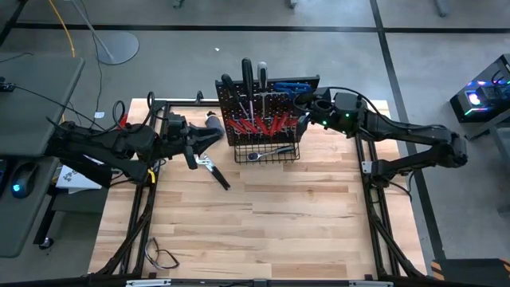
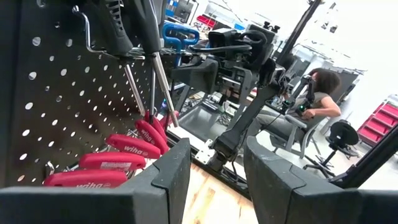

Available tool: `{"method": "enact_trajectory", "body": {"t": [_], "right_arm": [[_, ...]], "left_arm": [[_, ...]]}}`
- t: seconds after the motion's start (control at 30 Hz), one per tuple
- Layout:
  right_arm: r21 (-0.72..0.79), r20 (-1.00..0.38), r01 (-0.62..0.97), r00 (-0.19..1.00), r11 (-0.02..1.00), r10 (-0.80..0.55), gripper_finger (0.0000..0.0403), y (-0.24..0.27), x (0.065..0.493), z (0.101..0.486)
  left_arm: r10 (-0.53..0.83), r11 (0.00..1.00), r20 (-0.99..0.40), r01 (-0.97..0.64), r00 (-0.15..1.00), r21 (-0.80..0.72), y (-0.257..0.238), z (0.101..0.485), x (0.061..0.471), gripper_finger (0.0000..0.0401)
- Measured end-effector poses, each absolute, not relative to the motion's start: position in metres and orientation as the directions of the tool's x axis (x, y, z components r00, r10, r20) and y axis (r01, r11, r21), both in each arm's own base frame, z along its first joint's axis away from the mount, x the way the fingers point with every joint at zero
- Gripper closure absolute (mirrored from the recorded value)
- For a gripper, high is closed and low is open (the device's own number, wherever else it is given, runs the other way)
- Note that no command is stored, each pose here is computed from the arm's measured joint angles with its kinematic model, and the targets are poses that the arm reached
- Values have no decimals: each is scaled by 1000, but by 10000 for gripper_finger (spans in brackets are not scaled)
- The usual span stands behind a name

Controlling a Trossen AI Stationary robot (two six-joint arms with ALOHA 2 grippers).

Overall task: Hang tools onto peg board
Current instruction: Hang the blue pick tool on the peg board, then put the silver slip-joint pliers into the wire basket on the peg board

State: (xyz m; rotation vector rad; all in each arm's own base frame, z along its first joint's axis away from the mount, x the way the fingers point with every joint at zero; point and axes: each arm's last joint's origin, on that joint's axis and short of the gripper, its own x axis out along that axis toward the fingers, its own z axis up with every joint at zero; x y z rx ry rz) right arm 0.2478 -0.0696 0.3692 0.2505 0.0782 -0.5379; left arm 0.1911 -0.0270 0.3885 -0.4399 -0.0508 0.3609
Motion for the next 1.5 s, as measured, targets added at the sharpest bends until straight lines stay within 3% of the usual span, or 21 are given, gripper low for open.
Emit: {"method": "enact_trajectory", "body": {"t": [0.23,0.7,1.17,1.27,1.5], "right_arm": [[187,-143,532,846,826,-513,377,-70,247,369],[205,-159,580,815,788,-558,230,-67,244,369],[188,-232,644,762,741,-604,219,-53,213,374],[206,-249,638,767,742,-591,219,-48,203,375],[269,-251,601,798,752,-548,219,-35,182,382]], "left_arm": [[353,846,-30,-332,935,-417,-27,388,191,268],[352,848,-37,-335,935,-411,-27,388,190,268],[357,849,-38,-341,933,-404,-22,393,171,268],[334,860,-123,-356,935,-365,-24,384,168,268],[238,890,-515,-397,824,-224,-36,338,172,268]]}}
